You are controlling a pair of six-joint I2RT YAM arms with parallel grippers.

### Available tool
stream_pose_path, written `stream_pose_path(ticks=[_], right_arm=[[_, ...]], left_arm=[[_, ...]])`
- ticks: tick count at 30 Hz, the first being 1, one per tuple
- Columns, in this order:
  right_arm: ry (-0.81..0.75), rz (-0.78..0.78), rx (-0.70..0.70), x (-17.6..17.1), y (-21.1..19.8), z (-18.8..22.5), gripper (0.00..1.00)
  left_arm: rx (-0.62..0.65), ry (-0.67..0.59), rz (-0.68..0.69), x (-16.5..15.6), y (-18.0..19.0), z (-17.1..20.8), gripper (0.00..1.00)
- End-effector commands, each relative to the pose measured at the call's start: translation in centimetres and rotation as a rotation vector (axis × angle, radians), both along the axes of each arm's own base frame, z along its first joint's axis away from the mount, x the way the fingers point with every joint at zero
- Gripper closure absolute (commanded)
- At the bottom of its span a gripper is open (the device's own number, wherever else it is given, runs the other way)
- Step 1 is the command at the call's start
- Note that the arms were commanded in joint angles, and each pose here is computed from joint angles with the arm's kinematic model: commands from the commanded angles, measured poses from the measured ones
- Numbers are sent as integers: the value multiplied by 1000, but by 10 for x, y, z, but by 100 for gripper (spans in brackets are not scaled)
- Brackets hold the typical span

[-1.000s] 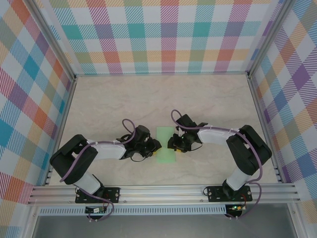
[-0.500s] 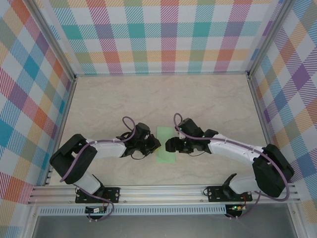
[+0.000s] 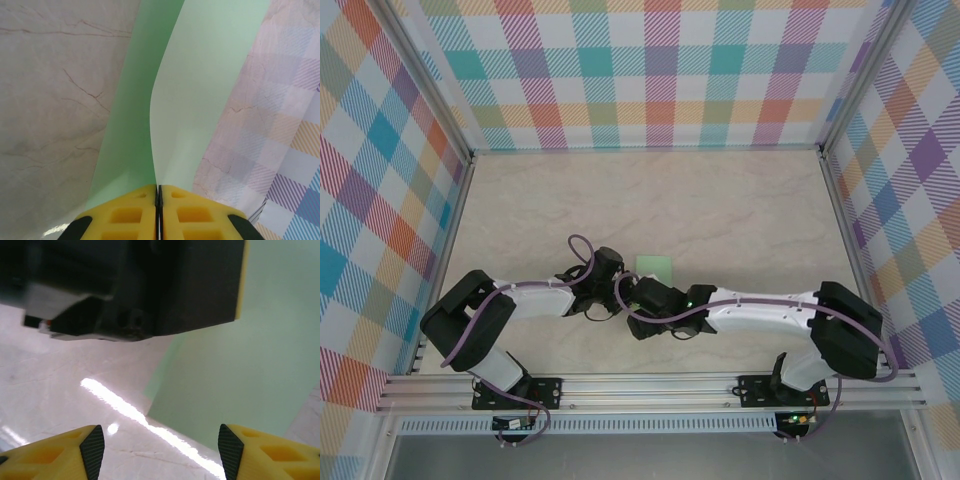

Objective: Fold a paper plane with a square sheet of paper (pick it up from the middle)
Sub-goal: Fold the triangle a second time at the center of the table.

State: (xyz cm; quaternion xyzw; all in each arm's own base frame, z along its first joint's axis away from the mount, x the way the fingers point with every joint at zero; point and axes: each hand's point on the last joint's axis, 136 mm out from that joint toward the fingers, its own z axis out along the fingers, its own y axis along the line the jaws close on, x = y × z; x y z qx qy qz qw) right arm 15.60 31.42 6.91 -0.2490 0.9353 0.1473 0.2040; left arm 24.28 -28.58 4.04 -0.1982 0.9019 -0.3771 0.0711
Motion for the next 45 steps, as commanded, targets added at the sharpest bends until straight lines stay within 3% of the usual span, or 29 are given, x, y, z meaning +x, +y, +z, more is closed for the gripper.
stream_pose_path(ticks=[1,11,26,30,34,38,41,45], right_arm=[[-70,-3,-43,12,2,5,37],[-90,-13,-68,16,2,2,49],[-104,-37,-61,14,-14,8,97],[-84,-38,-34,16,-15,11,99],[-27,-32,29,17,-15,12,99],[5,-45,69,21,-20,13,99],[45,-52,114,23,-23,14,98],[87,-83,153,28,-31,12,98]], left_arm=[[-35,-25,-16,6,-5,17,90],[-35,-18,-18,5,-5,16,90],[-28,-18,-14,6,-4,17,88],[9,-20,5,4,5,17,80],[93,-33,39,0,25,22,52],[156,-67,66,-5,44,33,38],[154,-100,62,-12,50,42,39],[139,-116,-7,-25,42,45,54]])
